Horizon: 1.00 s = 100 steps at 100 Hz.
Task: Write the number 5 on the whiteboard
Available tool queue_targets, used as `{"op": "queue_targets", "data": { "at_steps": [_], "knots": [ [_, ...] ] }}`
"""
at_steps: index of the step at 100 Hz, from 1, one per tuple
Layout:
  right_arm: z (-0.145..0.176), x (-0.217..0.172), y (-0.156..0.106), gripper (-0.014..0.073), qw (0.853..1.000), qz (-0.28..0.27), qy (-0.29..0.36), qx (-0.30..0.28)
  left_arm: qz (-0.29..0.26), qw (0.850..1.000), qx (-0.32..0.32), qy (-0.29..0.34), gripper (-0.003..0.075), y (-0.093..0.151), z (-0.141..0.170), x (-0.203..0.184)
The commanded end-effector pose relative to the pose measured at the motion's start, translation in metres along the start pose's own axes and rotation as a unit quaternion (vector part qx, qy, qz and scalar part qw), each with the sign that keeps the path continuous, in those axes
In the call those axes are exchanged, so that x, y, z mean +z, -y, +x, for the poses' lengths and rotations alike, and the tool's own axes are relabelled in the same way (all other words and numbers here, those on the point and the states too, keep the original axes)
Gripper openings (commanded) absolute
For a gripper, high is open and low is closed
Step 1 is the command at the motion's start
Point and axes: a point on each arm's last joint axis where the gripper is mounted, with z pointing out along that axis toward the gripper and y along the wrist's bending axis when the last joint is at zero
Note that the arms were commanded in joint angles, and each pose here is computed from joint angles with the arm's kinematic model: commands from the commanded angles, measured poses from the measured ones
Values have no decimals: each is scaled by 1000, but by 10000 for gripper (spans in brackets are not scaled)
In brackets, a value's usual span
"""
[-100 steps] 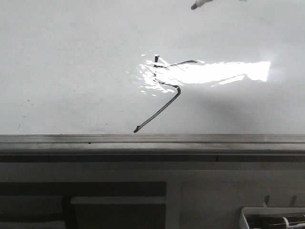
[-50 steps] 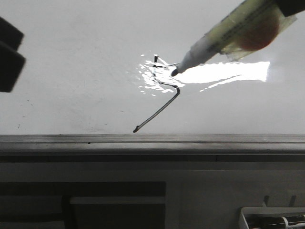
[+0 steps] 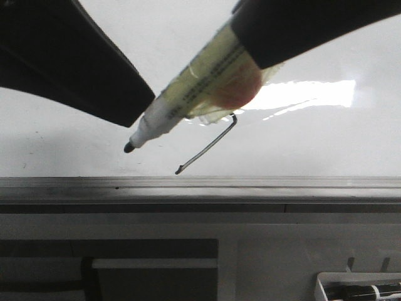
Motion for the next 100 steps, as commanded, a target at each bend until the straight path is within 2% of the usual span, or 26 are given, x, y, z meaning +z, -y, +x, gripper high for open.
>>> {"op": "queue_targets", "data": {
  "at_steps": [1,27,46,69,100],
  "knots": [
    [-14,-4,4,-41,999,28,43,3,-6,999,4,40,365,1,-15,-8],
    [-19,3,2,-41,998,23,55,8,-2,999,7,37,365,2,-14,-8],
    [-20,2,2,-41,998,22,63,17,21,998,56,36,365,14,-17,-4],
    [-18,3,-3,-41,999,-3,51,15,19,997,70,38,365,17,-18,-4],
    [-9,1,7,-41,999,24,20,23,-10,991,107,84,365,27,-21,-39]
  ]
}}
